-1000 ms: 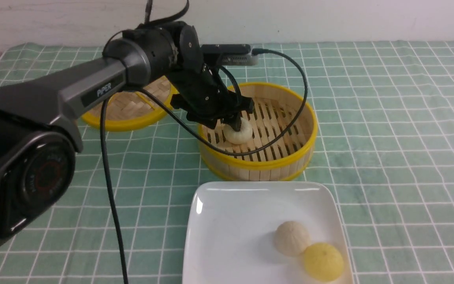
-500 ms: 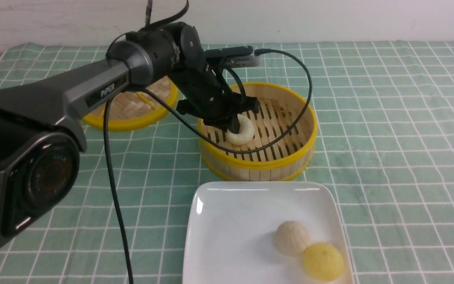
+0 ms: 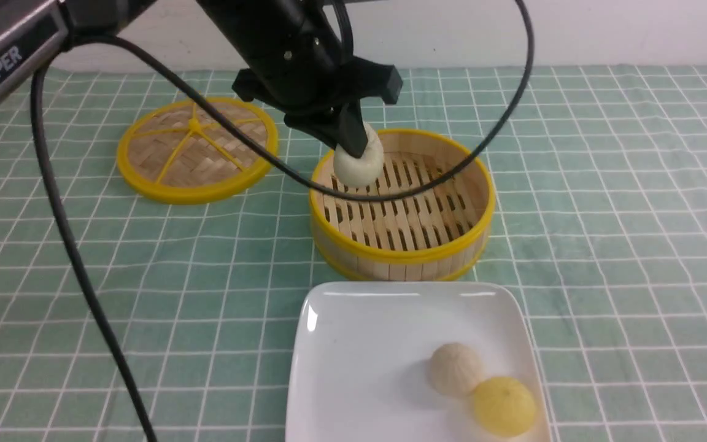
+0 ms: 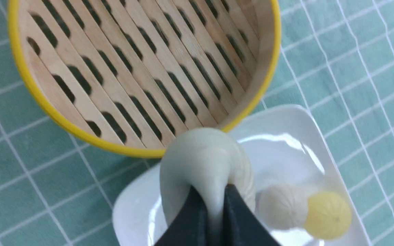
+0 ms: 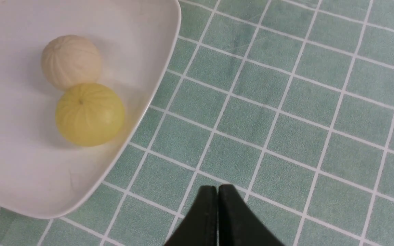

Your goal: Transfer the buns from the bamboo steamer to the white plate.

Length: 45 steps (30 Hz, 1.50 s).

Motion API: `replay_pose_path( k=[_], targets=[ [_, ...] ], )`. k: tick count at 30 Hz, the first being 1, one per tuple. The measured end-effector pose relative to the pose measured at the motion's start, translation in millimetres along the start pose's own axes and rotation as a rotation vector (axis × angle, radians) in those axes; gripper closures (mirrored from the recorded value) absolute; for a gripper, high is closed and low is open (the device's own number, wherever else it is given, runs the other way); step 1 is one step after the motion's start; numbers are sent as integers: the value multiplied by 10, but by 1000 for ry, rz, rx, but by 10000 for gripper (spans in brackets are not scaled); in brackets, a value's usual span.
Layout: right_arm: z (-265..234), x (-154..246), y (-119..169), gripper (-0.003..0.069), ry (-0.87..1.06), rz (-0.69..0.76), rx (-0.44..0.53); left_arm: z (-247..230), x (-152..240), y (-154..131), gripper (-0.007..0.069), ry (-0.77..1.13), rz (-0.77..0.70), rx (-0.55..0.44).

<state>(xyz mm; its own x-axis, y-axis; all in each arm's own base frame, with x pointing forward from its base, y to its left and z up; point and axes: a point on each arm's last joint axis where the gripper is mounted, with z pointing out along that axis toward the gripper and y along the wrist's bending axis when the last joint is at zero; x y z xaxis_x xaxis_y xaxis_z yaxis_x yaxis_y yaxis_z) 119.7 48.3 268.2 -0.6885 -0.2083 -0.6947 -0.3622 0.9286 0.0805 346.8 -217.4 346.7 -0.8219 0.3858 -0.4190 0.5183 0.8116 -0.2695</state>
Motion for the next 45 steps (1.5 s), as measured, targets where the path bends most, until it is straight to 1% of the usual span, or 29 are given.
replay_pose_path(
  k=[3, 4, 5, 7, 9, 11, 14, 18, 22, 24, 27, 28, 31, 33, 34, 36, 39, 41, 42, 44, 45],
  targets=[
    [0, 0, 0, 627, 0, 0, 0, 223, 284, -211, 600, 121, 55, 22],
    [0, 0, 0, 627, 0, 0, 0, 240, 308, -226, 600, 131, 57, 23],
    [0, 0, 1, 624, 0, 1, -1, 470, 532, -332, 599, 233, 77, 33],
    [0, 0, 2, 622, 0, 3, -2, 633, 698, -412, 599, 286, 88, 35],
    [-4, 0, 6, 620, -3, 7, -6, 892, 923, -471, 599, 327, 104, 31],
    [-4, 0, 7, 617, -3, 9, -7, 1115, 1121, -507, 599, 312, 112, 22],
    [-4, 0, 7, 615, -3, 10, -7, 1224, 1213, -482, 596, 287, 94, 13],
    [-6, 0, 7, 612, -4, 9, -7, 1264, 1198, -458, 595, 234, 72, -3],
    [-6, 0, 7, 612, -4, 9, -7, 1290, 1195, -451, 584, 230, 29, -12],
    [-6, 0, 7, 610, -4, 9, -7, 1340, 1208, -436, 562, 244, 15, -20],
    [-6, 0, 9, 608, -4, 11, -9, 1383, 1223, -407, 488, 258, 4, -44],
    [-6, 0, 9, 608, -4, 11, -9, 1382, 1223, -405, 482, 259, 1, -47],
    [-6, 0, 9, 606, -3, 12, -10, 1358, 1202, -377, 377, 261, -64, -99],
    [-6, 0, 9, 606, -3, 12, -10, 1337, 1176, -351, 329, 256, -78, -140],
    [-6, 0, 9, 606, -3, 12, -10, 1330, 1168, -345, 317, 252, -90, -146],
    [-15, 9, 11, 604, 1, 11, -11, 1275, 1117, -299, 249, 248, -95, -229],
    [-102, -5, 21, 604, 8, 1, -12, 1207, 1072, -257, 211, 255, -103, -307],
    [-190, -30, 22, 603, -3, -17, -3, 1173, 1052, -244, 202, 261, -104, -336],
    [-318, -52, 22, 603, -20, -40, 11, 1138, 1028, -238, 196, 265, -101, -358],
    [-426, -52, 24, 603, -32, -53, 21, 1119, 1013, -235, 194, 266, -97, -370],
    [-581, -30, 26, 603, -55, -62, 35, 1092, 981, -239, 194, 260, -93, -378]
  ],
)
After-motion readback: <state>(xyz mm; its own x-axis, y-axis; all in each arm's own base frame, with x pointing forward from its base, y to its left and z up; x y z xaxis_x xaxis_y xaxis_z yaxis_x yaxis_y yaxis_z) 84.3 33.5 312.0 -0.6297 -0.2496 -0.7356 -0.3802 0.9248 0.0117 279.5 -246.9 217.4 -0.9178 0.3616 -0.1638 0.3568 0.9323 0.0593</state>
